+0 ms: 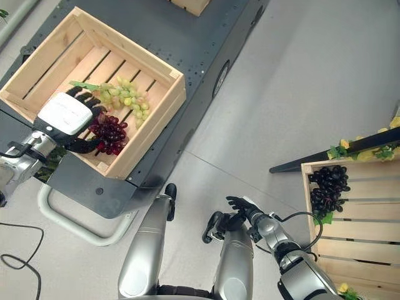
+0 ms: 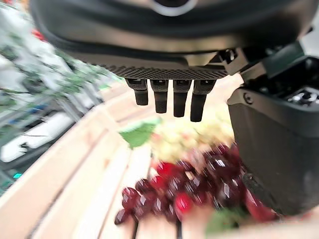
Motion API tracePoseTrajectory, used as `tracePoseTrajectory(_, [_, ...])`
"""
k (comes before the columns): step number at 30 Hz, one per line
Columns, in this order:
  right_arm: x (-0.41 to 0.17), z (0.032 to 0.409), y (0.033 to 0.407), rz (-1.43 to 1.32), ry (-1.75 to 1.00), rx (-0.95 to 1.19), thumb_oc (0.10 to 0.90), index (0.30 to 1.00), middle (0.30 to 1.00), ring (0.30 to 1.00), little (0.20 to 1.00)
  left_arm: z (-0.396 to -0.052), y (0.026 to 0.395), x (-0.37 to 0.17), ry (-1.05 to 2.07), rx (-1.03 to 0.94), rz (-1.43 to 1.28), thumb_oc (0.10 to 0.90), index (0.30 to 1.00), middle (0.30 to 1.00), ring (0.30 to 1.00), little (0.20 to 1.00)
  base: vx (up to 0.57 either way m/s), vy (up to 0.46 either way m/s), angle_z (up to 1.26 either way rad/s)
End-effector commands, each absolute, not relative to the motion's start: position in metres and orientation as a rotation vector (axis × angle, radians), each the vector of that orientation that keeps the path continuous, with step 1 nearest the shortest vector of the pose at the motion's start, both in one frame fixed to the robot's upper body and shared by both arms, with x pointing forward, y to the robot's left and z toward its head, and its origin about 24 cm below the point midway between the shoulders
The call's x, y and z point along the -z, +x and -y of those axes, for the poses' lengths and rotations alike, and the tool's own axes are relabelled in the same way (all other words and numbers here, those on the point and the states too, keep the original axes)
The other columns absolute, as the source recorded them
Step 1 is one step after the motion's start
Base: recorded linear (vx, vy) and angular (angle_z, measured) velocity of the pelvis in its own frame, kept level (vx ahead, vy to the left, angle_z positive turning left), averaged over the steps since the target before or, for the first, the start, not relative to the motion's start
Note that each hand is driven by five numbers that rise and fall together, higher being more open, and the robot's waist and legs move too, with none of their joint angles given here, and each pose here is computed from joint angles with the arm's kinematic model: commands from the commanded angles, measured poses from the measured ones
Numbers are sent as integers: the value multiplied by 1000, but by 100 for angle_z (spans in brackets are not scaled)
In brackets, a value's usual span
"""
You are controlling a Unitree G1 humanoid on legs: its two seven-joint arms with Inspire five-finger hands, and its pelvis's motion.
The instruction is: Pick up the fruits from the basket on one side to the basket on the other side
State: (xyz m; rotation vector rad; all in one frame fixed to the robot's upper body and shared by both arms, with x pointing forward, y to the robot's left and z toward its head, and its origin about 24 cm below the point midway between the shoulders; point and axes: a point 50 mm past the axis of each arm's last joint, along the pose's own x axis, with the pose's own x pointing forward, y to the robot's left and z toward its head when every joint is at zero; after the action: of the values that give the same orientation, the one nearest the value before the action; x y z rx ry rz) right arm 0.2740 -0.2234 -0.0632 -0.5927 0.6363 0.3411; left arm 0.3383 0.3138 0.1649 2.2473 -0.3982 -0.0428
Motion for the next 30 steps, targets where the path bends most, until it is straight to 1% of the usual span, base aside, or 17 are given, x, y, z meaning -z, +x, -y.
tracePoseTrajectory(1, [65, 240, 264, -664, -605, -342, 800, 900, 900, 900, 900, -348, 329, -228, 2394, -169, 312, 800, 900, 900, 900, 900, 0, 0, 0])
tracePoseTrajectory(4, [64, 241, 265, -662, -599, -341, 800, 900, 900, 900, 900, -353, 330, -233, 2441, -152, 214, 800, 900, 900, 900, 900, 0, 0, 0])
tracePoseTrajectory(10, [65, 240, 263, -660, -585, -350, 800, 900, 900, 900, 900, -353, 332, -235, 2502, -117, 182, 800, 900, 900, 900, 900, 2, 1, 1])
tracePoseTrajectory(16, [63, 235, 267, -636, -563, -355, 800, 900, 900, 900, 900, -334, 342, -244, 2481, -43, 273, 800, 900, 900, 900, 900, 2, 4, 5])
tracePoseTrajectory(19, [57, 230, 274, -607, -549, -358, 800, 900, 900, 900, 900, -318, 347, -246, 2418, 42, 347, 800, 900, 900, 900, 900, -3, 10, 0])
tracePoseTrajectory(23, [54, 227, 277, -575, -530, -362, 800, 900, 900, 900, 900, -306, 349, -256, 2359, 77, 417, 800, 900, 900, 900, 900, -4, 9, 0])
tracePoseTrajectory(24, [53, 227, 277, -567, -526, -360, 800, 900, 900, 900, 900, -301, 350, -258, 2327, 119, 440, 800, 900, 900, 900, 900, 0, 0, 0])
tracePoseTrajectory(27, [52, 226, 279, -558, -522, -350, 800, 900, 900, 900, 900, -292, 351, -259, 2275, 193, 440, 800, 900, 900, 900, 900, 0, 0, 0])
tracePoseTrajectory(30, [51, 228, 279, -551, -509, -328, 800, 900, 900, 900, 900, -291, 353, -253, 2234, 241, 381, 800, 900, 900, 900, 900, 0, 0, 0])
